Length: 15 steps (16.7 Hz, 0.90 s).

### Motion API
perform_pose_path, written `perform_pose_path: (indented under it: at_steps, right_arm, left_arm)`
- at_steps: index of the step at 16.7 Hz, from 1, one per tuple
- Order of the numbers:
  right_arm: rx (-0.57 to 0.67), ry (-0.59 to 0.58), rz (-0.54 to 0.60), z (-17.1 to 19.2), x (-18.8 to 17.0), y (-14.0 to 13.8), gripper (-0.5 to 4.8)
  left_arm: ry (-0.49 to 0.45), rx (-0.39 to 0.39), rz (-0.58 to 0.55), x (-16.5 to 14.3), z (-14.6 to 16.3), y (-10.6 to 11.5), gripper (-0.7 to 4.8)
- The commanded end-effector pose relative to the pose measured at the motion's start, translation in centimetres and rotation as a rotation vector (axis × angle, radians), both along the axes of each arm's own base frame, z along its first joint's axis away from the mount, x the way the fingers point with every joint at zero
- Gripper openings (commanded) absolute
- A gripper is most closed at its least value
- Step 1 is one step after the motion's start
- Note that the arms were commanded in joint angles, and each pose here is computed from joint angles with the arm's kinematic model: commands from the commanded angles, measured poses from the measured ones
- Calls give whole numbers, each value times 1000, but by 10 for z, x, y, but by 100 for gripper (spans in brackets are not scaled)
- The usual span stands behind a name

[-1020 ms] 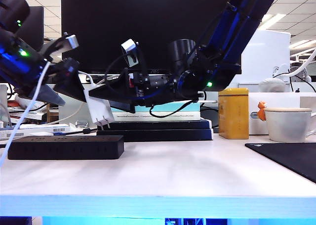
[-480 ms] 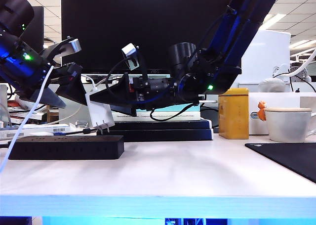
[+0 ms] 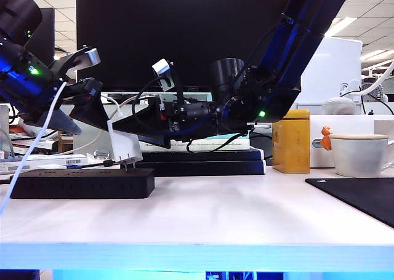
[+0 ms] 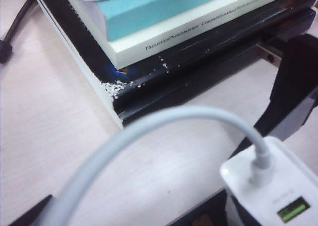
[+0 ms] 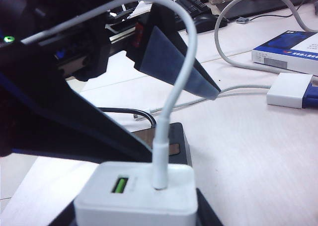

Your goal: Plug the white charger into the left socket.

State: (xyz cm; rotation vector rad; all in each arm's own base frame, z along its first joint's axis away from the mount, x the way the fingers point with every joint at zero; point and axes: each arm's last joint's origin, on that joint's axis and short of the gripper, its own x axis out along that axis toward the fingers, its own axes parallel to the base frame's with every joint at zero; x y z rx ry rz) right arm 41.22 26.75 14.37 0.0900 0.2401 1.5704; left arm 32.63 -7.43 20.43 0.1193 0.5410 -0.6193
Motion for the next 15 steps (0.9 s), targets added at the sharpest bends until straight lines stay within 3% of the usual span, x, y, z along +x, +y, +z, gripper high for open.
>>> perform_pose_path:
  at_steps: [1,5,15]
  right_arm:
    - [-20,38,19,-7,-3,5,202]
    - [-3,68,92,-7,-1,-3,202]
    - [-3,31,51,-5,-4,6,202]
  left_arm:
    - [-55,-80,-115,-1,10,-12,479]
    - [-70,-86,-129,-1,12,-17,479]
    - [-105,-92,-142,-1,15,-22,479]
